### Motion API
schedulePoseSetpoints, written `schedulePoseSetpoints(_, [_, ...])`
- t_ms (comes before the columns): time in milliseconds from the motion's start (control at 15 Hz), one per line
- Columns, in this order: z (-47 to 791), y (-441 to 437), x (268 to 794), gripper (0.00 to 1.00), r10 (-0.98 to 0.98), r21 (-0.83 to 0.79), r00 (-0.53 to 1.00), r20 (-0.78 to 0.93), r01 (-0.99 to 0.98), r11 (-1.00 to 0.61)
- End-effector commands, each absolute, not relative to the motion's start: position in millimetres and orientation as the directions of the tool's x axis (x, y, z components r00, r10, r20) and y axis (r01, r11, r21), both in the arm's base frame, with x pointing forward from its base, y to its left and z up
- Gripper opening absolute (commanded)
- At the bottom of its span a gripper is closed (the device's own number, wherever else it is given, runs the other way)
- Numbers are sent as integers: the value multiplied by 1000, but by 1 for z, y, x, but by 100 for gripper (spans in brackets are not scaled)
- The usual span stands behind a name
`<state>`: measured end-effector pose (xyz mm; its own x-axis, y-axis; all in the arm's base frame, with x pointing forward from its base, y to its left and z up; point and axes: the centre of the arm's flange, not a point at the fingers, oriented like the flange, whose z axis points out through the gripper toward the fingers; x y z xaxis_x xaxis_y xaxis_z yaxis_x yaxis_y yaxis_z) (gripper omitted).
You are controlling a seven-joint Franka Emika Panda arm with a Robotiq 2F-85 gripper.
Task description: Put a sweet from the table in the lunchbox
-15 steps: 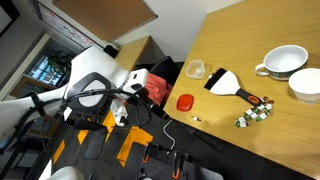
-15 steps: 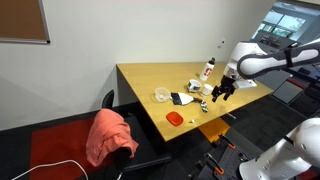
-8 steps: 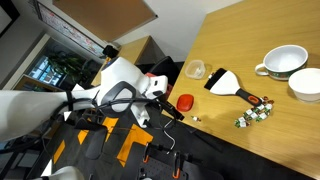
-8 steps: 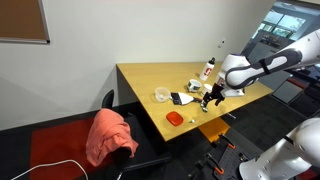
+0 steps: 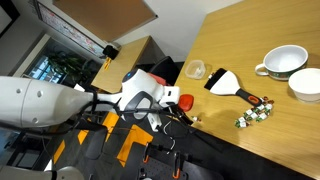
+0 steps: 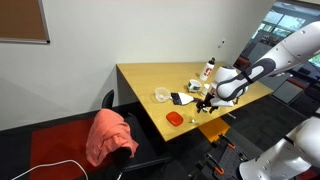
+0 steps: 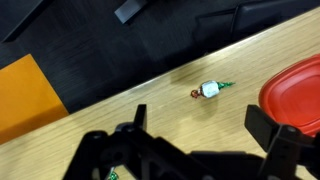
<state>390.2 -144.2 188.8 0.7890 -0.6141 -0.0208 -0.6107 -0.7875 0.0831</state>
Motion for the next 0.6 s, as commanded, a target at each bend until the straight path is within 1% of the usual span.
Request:
schedulePoseSetpoints(0, [160, -146, 401, 100, -669, 73, 743, -3, -667, -741])
schedulePoseSetpoints(533, [120, -148, 411, 100, -749, 53, 662, -9, -748, -661])
